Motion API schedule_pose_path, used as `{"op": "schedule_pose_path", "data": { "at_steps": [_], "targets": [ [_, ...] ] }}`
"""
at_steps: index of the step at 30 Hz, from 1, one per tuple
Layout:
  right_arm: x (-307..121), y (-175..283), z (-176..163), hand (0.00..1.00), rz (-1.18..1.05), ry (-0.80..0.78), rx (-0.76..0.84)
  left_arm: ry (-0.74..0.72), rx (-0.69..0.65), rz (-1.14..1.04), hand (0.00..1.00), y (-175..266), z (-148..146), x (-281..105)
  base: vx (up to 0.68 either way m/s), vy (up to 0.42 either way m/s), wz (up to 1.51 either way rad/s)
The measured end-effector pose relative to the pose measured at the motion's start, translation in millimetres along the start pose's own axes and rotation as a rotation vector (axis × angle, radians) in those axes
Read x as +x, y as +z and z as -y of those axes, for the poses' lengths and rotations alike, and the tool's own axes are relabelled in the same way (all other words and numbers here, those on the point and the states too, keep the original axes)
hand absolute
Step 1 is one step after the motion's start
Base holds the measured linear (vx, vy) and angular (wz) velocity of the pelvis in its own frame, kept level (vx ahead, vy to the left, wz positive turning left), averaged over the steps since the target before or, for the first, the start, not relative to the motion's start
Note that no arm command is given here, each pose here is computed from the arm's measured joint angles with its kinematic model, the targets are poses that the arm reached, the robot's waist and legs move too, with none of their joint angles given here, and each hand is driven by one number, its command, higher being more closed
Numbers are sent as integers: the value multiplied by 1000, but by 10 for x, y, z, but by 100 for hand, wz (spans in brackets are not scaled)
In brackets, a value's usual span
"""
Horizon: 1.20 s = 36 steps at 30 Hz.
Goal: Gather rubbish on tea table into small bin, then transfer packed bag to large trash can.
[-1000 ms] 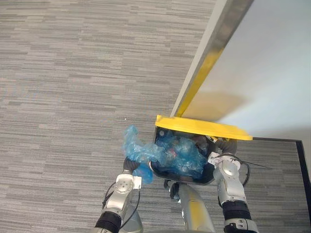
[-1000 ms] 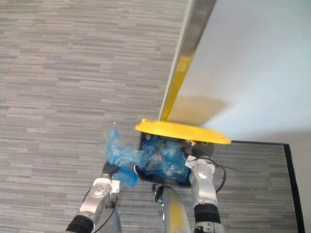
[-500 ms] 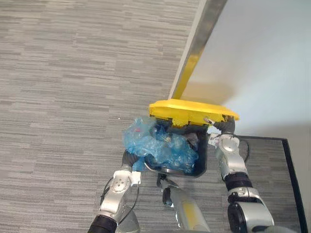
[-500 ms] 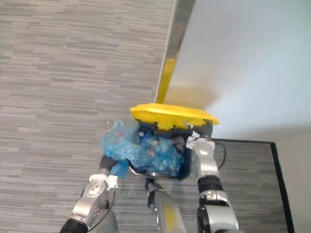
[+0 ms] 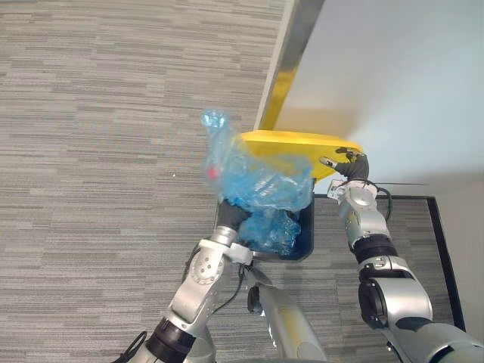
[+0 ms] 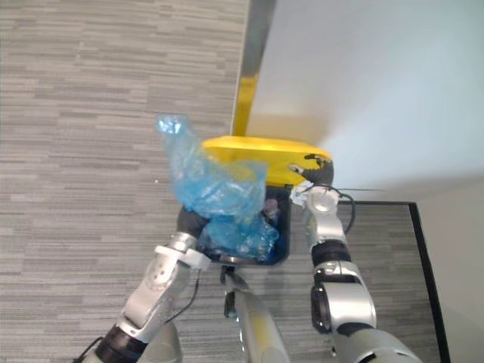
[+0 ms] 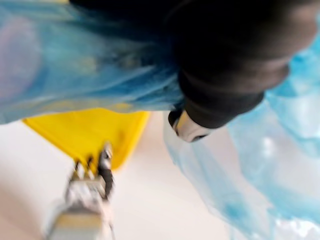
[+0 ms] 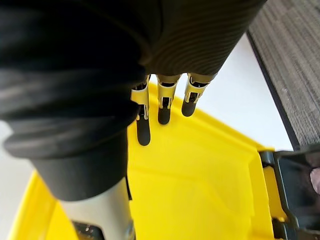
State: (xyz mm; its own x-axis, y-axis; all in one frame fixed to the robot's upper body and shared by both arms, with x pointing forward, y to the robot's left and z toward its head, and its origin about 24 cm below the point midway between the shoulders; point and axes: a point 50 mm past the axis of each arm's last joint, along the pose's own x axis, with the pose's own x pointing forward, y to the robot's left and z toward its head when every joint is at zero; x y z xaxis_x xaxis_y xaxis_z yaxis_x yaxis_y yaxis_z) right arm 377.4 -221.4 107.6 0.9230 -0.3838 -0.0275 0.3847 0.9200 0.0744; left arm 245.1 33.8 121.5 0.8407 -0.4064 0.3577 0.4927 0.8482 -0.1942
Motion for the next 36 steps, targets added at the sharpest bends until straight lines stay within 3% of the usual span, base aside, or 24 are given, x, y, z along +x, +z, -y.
{"op": "schedule_pose_path", "data": {
  "at_steps": [4,10,18,28,29,36],
  "targets": [
    [46,187,-106,0,42,22,27,-33,-20,51,100,95,135,91,-9,-10,-20],
    [105,401,-123,0,83,8,60,-34,74,25,100,-8,170,194,19,-43,-4],
    [152,683,-179,0,147,10,68,227,300,-267,100,-524,-497,382,-12,-47,8],
    [82,874,-305,0,240,60,8,295,485,-362,100,-570,-746,665,-7,-15,9],
    [61,917,-334,0,262,72,4,299,498,-368,0,-563,-763,694,54,-28,2],
    [8,974,-423,0,302,97,-24,348,562,-399,0,-540,-907,731,80,24,-9]
  ]
}}
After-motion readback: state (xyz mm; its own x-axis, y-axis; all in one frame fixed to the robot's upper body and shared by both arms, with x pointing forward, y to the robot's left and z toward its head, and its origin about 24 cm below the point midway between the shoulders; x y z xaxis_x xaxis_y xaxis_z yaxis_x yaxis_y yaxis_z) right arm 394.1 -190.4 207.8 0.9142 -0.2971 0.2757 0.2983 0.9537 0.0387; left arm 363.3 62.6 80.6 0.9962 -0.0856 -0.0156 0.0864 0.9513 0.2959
